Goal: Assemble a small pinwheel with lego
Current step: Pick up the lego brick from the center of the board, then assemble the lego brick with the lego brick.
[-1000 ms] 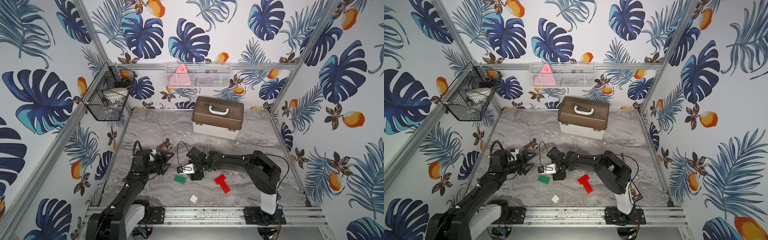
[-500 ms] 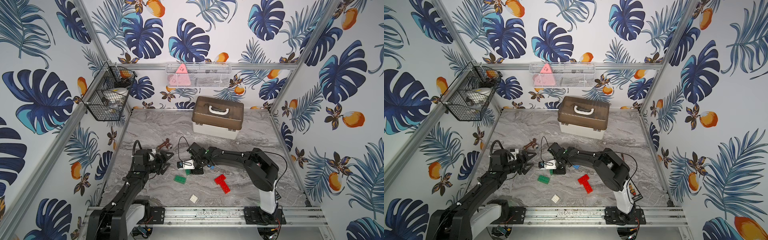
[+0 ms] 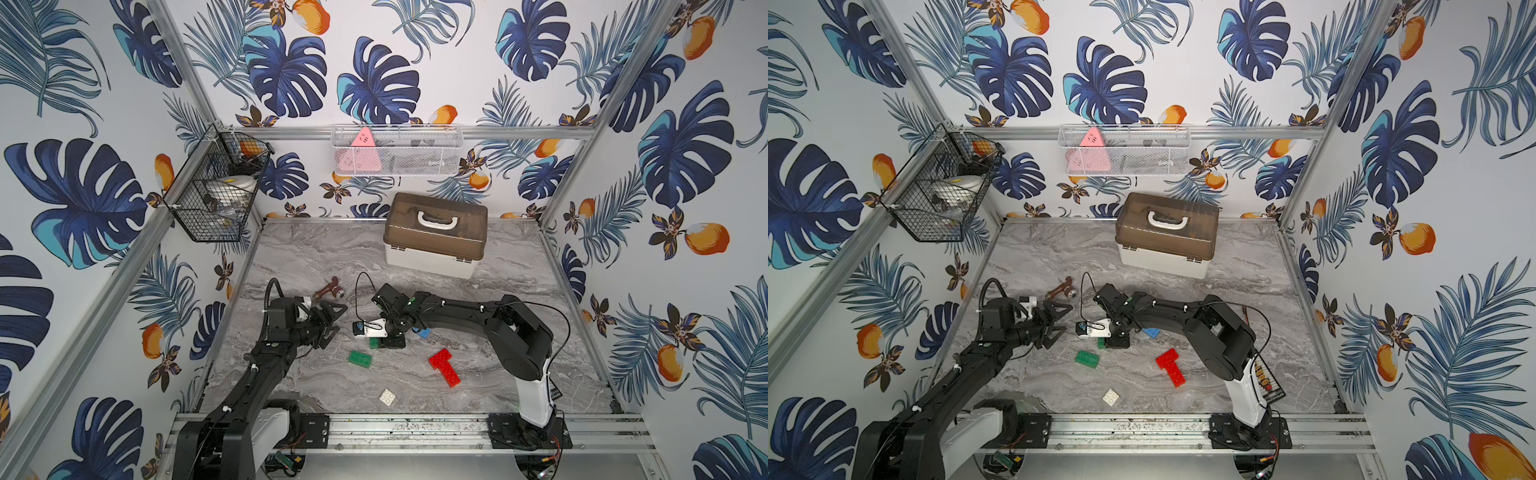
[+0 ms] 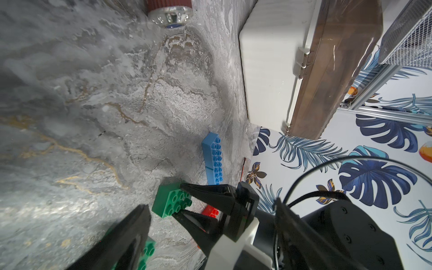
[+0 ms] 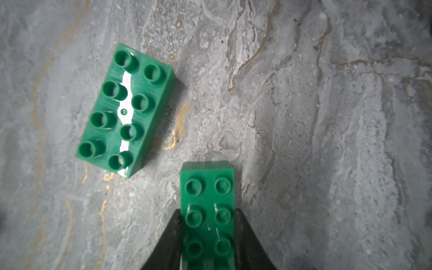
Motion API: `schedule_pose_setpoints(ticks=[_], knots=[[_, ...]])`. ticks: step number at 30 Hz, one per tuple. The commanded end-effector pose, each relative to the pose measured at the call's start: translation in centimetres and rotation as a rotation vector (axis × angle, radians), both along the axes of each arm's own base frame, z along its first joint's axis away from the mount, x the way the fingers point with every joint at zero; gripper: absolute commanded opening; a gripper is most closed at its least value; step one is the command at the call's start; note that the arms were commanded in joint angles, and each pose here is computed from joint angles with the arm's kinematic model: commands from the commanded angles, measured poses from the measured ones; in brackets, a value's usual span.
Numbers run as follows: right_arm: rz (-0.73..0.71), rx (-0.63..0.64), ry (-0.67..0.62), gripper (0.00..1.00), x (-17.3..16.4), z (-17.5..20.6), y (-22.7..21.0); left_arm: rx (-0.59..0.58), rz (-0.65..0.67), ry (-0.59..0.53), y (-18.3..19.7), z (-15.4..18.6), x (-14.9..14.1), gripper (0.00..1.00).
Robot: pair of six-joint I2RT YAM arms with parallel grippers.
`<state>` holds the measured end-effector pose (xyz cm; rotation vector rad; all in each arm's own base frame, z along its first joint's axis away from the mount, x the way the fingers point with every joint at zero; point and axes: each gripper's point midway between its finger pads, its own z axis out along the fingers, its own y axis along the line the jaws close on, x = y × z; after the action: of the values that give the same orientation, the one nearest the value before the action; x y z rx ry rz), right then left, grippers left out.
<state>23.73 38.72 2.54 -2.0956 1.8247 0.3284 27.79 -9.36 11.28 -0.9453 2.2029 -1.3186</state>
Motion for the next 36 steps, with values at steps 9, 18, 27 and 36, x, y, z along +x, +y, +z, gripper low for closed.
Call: schedule_pose_setpoints(ticks=[9, 18, 27, 36], knots=[[-0.285, 0.123, 0.153, 0.19, 0.9, 5.1, -1.0, 0.022, -0.012, 0.0, 0.1, -0.5, 0.3, 0.88], [-0.636, 0.221, 0.289, 0.18, 4.7, 7.3, -7.7, 0.035, -0.113, -0.02, -4.7, -0.3, 1.3, 0.85], [-0.822, 0.146, 0.118, 0.13, 7.2, 5.6, -11.9, 0.069, -0.201, -0.035, -10.1, -1.1, 3.3, 0.84], [-0.837, 0.17, 0.082, 0.1, 8.0, 4.2, -11.9, 0.083, -0.236, -0.032, -12.3, -2.1, 3.9, 0.83]])
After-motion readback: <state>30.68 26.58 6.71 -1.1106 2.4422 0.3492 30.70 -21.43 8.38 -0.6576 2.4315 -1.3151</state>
